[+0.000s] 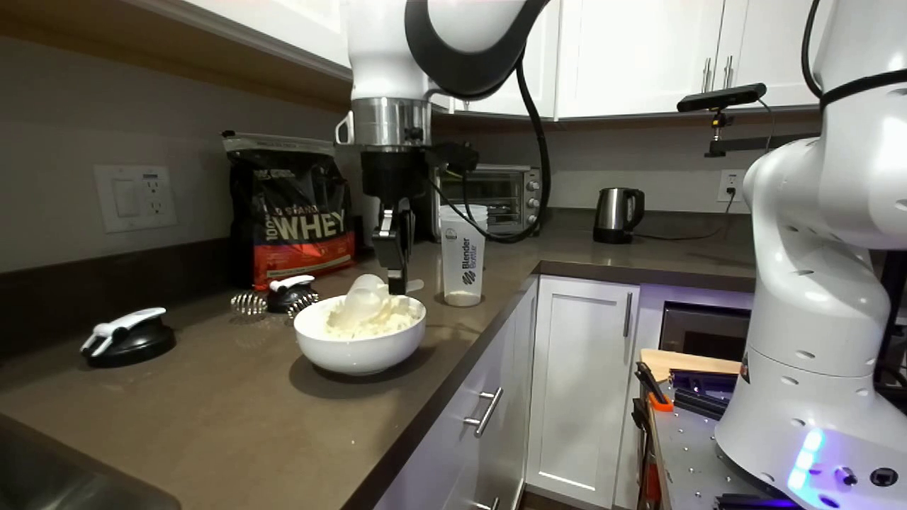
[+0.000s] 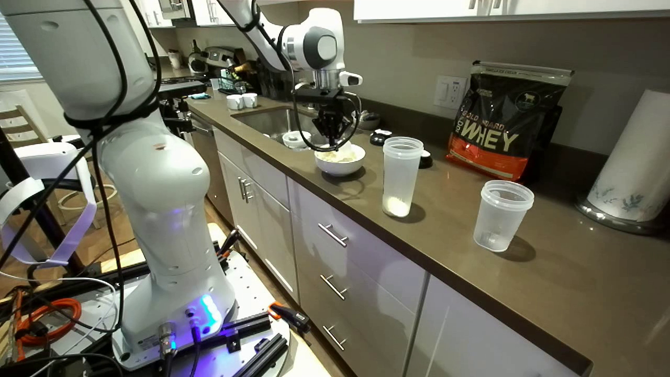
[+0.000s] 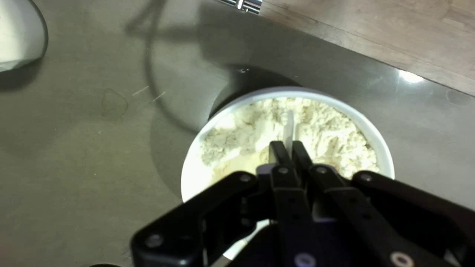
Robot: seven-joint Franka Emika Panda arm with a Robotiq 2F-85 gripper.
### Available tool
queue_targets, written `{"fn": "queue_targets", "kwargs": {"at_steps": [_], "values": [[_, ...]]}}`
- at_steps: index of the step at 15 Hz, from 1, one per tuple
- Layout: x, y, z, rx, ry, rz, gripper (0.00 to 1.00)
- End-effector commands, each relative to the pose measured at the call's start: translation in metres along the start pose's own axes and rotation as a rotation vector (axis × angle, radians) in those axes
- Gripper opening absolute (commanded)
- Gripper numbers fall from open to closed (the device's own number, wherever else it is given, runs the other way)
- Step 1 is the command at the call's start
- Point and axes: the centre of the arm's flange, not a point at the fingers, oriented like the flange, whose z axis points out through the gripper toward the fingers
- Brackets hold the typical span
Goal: Pick up the small scoop and scoop some powder from the bowl and put it in the plastic container to the right.
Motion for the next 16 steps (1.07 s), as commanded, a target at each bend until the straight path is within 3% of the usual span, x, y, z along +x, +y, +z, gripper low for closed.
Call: {"fn": "queue_targets", "kwargs": {"at_steps": [1,16], "values": [[-0.0010,-0.0026,-0.0150,-0.010,-0.012,0.009,0.03],[-0.0004,-0.0012,-0.0102,-0.139,0.019,-0.005,0.03]]}}
